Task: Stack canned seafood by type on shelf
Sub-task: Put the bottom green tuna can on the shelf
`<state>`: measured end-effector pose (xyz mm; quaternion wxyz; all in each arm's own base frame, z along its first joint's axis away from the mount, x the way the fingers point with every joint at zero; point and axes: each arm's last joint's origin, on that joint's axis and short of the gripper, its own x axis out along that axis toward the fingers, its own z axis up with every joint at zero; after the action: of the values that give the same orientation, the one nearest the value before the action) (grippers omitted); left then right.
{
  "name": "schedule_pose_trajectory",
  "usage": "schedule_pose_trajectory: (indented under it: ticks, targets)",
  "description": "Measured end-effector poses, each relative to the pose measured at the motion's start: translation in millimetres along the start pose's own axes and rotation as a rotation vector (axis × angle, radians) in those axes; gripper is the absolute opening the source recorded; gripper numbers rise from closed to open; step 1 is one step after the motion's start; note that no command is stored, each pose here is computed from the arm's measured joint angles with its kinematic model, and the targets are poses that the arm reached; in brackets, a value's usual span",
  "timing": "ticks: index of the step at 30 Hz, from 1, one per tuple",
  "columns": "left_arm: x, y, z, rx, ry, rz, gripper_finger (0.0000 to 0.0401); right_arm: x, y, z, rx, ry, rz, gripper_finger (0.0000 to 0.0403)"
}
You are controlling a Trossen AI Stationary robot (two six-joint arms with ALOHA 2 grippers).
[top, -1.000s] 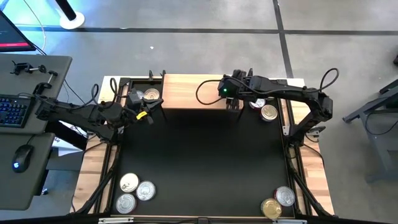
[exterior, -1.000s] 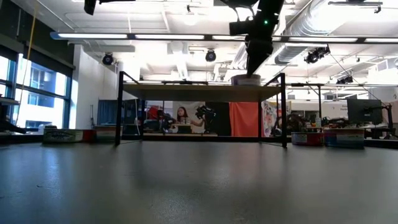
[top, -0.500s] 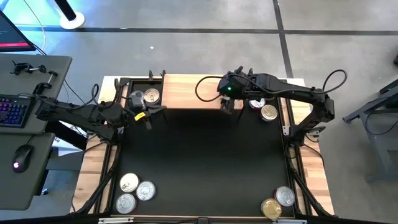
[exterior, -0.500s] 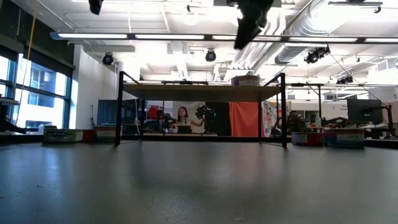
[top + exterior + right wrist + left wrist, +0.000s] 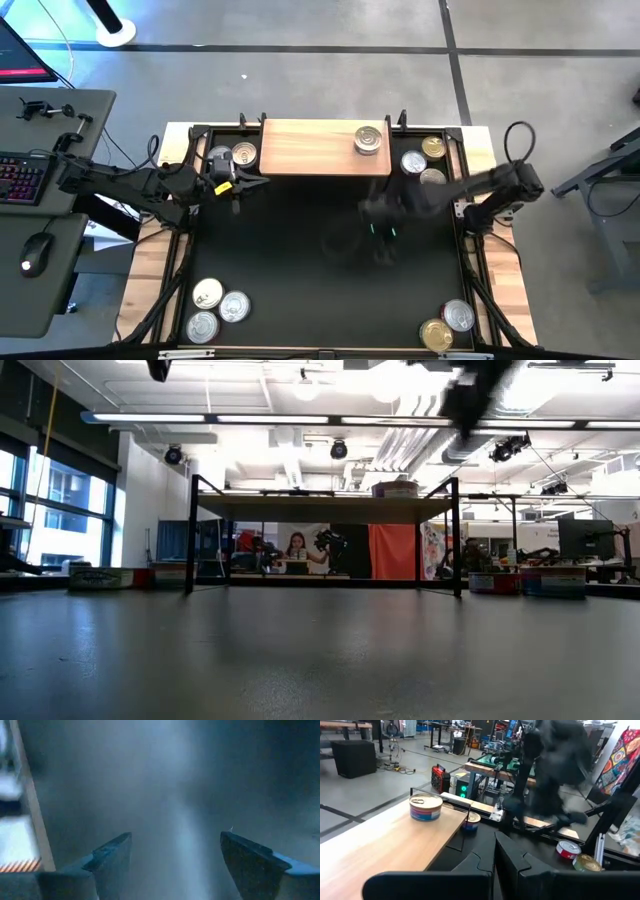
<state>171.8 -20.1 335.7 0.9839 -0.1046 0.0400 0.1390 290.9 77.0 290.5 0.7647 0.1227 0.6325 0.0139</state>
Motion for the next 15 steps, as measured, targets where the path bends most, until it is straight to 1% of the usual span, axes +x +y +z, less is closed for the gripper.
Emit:
schedule_pose_trajectory:
  ticks: [5, 8, 10, 12, 15]
  targets:
    - [0, 0, 0, -0.01, 0.001, -0.004, 0.0, 50, 48, -57, 0.074, 0.245, 0.101, 0.0293]
    - [0, 0, 0, -0.01, 0.002, -0.005, 0.0, 73, 73, -91, 0.138, 0.351, 0.162, 0.0293]
    - [0, 0, 0, -0.009, 0.001, -0.006, 0.0, 81, 85, -108, 0.186, 0.395, 0.179, 0.0293]
    - [0, 0, 0, -0.009, 0.001, -0.006, 0.0, 84, 95, -119, 0.233, 0.409, 0.179, 0.0291]
    - [0, 0, 0, -0.009, 0.001, -0.006, 0.0, 85, 106, -133, 0.283, 0.434, 0.182, 0.0272]
